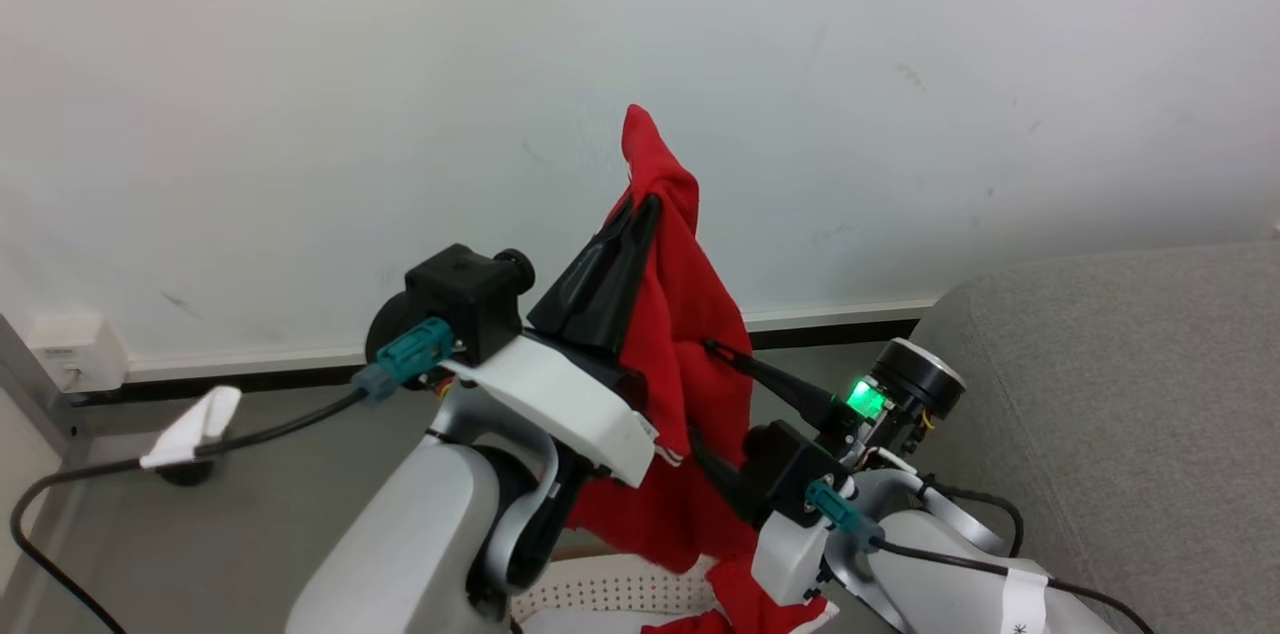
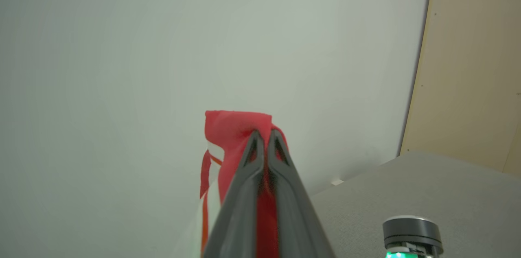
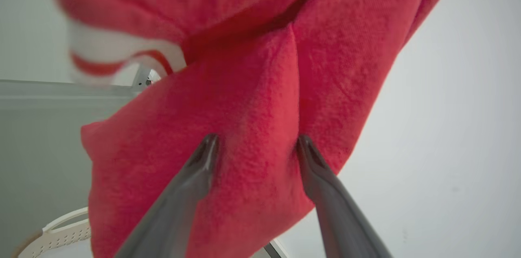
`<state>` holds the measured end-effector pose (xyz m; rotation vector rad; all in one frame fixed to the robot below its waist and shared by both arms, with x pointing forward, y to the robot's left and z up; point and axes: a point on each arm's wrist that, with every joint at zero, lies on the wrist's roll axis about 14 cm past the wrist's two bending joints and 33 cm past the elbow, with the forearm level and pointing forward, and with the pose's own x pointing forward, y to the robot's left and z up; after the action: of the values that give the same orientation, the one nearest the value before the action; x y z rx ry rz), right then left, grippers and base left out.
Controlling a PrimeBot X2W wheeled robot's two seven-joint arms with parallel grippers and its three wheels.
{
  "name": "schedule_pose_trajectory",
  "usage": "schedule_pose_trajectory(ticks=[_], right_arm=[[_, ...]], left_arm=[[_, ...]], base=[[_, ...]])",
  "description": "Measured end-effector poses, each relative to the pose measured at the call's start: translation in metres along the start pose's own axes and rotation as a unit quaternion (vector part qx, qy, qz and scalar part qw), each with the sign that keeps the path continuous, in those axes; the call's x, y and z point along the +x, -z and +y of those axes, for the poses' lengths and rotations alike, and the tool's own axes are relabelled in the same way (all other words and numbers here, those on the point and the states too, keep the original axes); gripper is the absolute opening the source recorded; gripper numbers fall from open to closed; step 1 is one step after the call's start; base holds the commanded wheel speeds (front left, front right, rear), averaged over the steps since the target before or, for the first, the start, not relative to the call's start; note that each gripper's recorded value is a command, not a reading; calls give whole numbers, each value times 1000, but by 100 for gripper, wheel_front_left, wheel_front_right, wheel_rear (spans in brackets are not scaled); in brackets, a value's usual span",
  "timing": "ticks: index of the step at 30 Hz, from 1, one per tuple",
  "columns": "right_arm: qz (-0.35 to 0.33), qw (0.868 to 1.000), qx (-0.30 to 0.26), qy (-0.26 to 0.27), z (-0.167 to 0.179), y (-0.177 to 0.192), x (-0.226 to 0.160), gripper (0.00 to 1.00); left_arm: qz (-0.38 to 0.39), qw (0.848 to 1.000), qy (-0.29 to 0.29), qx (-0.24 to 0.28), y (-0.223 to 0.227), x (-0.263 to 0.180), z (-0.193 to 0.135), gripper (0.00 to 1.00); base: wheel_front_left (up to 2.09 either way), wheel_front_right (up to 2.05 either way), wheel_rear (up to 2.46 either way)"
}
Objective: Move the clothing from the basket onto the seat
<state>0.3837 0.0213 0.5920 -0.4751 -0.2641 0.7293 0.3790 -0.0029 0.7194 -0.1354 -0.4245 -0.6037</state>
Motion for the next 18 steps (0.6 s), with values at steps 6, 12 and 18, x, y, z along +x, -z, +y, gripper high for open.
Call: schedule_pose_trajectory(ticks=[6,12,18], right_arm=[[-28,999,35,10,2,-9,-2,0],[-50,994,86,46,-16,-14,-8,0],[-71,985,125,93,-44,-14,-16,0]], left_arm=[[1,1000,4,0,0,1,-4,0],[10,1000,-9,7,5,-1,6,0],[25,1000,-16,8,15,-5,11,0]], base=[[0,0,0],[0,0,0],[0,0,0]])
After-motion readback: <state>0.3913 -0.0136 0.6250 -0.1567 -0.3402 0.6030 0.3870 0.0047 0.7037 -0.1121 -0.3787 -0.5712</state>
